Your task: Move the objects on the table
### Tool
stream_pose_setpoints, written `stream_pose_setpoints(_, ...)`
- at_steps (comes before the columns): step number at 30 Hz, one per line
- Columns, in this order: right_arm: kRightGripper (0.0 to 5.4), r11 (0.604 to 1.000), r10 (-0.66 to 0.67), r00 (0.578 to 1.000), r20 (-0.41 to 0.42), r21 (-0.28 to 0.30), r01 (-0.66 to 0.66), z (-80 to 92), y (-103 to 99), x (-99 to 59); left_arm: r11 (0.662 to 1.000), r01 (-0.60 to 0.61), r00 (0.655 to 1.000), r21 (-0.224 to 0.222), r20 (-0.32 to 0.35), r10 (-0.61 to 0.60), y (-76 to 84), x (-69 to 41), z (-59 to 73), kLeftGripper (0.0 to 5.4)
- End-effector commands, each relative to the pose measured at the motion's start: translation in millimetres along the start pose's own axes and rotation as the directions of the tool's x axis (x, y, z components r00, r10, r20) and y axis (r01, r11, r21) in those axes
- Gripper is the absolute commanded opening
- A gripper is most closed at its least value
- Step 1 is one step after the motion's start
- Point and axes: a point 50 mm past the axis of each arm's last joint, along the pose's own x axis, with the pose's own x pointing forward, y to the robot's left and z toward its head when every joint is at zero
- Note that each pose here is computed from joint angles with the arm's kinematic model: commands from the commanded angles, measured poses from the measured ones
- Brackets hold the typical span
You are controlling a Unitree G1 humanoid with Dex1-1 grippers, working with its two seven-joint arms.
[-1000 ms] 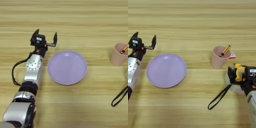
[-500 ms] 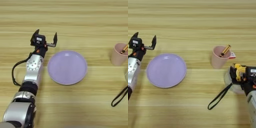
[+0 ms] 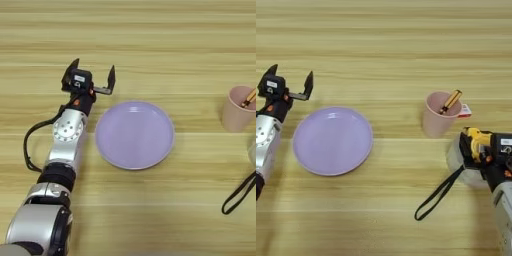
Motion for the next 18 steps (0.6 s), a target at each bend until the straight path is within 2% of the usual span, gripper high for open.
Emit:
stream_pose_setpoints(1, 4.18, 1.0, 0.026, 0.997, 0.074, 0.009, -0.027, 18.7, 4.0, -1.9, 1.0, 0.006, 1.0, 0.008, 0.017, -0.006, -3.2, 5.0, 3.9, 5.4)
stream_pose_setpoints(5, 4.18, 0.999, 0.032, 0.992, 0.121, -0.001, -0.032, 31.5, 4.9, -4.3, 1.0, 0.006, 1.0, 0.008, 0.018, -0.006, -4.3, 5.0, 3.9, 5.4)
stream_pose_setpoints(10, 4.18, 0.998, 0.052, 0.984, 0.173, -0.039, -0.046, 47.7, 7.2, -9.6, 1.0, 0.006, 1.0, 0.01, 0.018, -0.006, -4.9, 5.1, 3.8, 5.4)
stream_pose_setpoints(15, 4.18, 0.978, 0.209, 0.959, 0.193, -0.044, -0.204, 63.6, 35.0, -20.3, 1.0, 0.005, 1.0, 0.01, 0.018, -0.005, -5.3, 5.2, 3.7, 5.4)
stream_pose_setpoints(18, 4.18, 0.938, 0.338, 0.919, 0.204, 0.002, -0.345, 71.2, 53.7, -29.3, 1.0, 0.004, 1.0, 0.01, 0.018, -0.004, -5.6, 5.3, 3.7, 5.4)
